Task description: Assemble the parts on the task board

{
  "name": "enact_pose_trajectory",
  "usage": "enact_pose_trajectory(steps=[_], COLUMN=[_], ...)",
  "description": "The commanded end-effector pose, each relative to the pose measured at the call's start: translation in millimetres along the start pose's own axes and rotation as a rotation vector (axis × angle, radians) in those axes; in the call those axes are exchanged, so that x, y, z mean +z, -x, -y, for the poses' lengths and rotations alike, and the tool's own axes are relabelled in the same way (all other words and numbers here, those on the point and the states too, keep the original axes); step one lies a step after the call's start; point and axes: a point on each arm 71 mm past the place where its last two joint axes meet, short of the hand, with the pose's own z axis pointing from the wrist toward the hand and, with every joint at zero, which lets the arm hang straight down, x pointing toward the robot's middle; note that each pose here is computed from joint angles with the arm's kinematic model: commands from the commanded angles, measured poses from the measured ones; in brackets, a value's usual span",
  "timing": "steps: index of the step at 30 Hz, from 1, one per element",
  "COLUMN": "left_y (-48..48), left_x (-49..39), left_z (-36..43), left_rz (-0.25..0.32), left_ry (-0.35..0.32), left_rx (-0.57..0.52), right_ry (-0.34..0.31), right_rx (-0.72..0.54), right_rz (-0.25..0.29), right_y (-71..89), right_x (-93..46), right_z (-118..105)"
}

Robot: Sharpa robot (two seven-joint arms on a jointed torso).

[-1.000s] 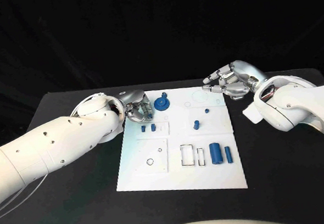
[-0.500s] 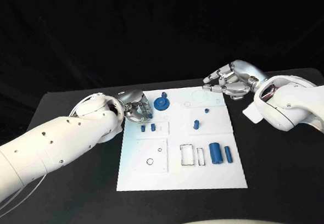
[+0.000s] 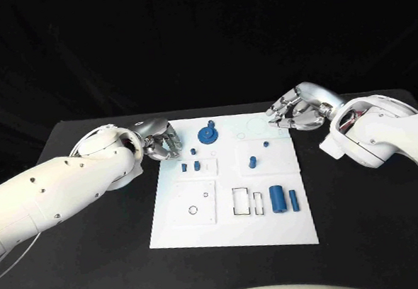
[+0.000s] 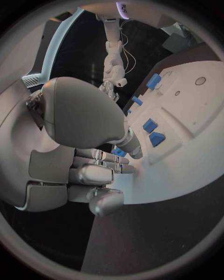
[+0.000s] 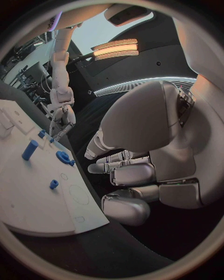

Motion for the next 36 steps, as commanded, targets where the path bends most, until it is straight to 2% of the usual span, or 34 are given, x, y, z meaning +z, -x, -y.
enact_pose_trajectory(steps=[1, 3, 8, 11, 12, 17, 25, 36], left_y=[9.6, 13.7, 24.1, 27.7, 29.0, 31.1, 36.7, 36.9], left_x=[-6.2, -10.5, -24.2, -31.7, -35.5, -44.0, -53.8, -59.1], left_z=[-4.6, -9.8, -22.6, -25.7, -26.1, -24.1, -19.4, -12.0], left_rz=[0.094, 0.125, 0.216, 0.255, 0.269, 0.291, 0.365, 0.368], left_ry=[-0.019, -0.017, -0.016, -0.029, -0.039, -0.076, -0.137, -0.159], left_rx=[-0.116, -0.201, -0.532, -0.717, -0.811, -1.013, -1.16, -1.208], right_ry=[0.022, 0.029, 0.05, 0.056, 0.059, 0.062, 0.069, 0.08], right_rx=[-0.253, -0.319, -0.506, -0.584, -0.62, -0.688, -0.738, -0.747], right_rz=[-0.084, -0.094, -0.108, -0.114, -0.116, -0.124, -0.153, -0.18], right_y=[-6.9, -8.6, -14.3, -17.8, -19.7, -25.8, -37.2, -47.6], right_x=[-0.1, 0.1, 1.7, 3.2, 4.0, 6.6, 9.5, 12.6], right_z=[-2, -3, -10, -13, -15, -20, -25, -28])
